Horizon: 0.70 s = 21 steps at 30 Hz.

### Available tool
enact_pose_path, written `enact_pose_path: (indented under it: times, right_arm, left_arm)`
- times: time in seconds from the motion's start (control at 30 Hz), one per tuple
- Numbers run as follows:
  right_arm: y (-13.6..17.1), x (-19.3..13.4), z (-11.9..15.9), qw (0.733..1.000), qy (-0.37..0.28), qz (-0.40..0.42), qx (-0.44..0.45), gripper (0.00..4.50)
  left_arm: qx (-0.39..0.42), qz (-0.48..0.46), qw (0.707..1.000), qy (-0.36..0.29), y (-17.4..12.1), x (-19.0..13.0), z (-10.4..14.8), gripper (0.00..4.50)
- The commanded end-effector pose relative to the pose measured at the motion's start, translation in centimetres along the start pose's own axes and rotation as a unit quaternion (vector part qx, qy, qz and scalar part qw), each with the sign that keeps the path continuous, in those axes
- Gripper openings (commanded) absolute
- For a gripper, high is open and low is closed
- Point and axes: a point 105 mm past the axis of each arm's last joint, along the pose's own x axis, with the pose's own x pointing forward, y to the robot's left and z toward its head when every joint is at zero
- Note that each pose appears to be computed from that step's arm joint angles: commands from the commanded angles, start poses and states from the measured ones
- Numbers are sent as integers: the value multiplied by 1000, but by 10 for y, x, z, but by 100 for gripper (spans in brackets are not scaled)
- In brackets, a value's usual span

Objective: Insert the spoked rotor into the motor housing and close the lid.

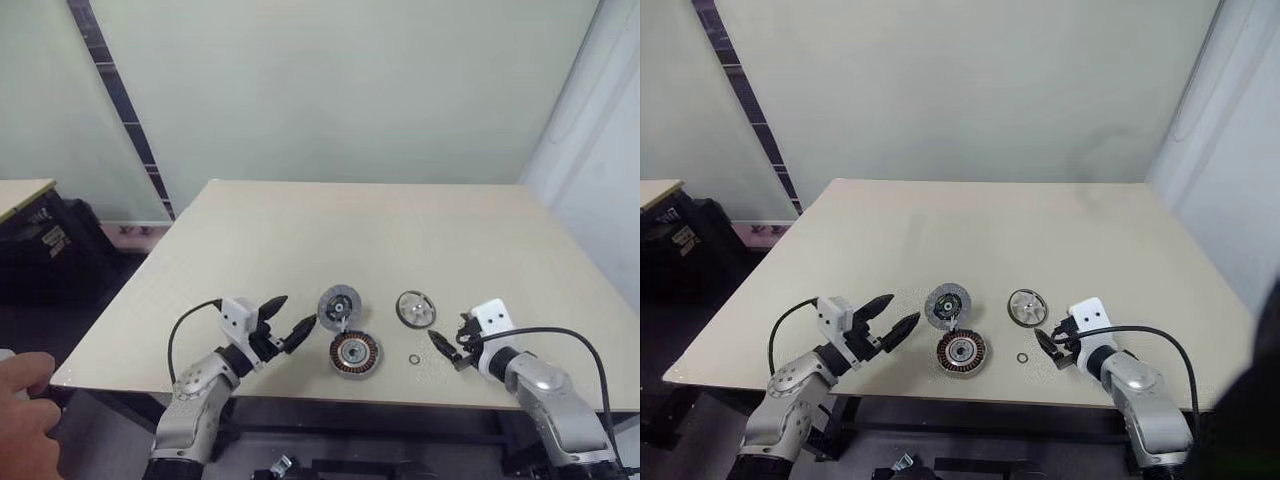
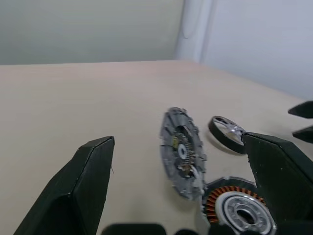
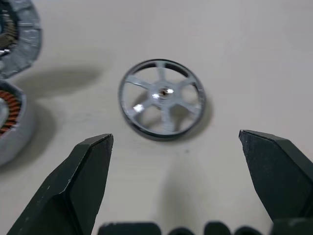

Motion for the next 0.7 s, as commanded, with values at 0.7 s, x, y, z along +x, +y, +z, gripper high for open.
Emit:
enact_pose_path:
  times: [0.7]
  right_arm:
    - [-5, -9, 22, 998, -4, -61, 34, 450]
  left_arm:
    - [4, -50, 998, 25, -7, -7, 1, 445]
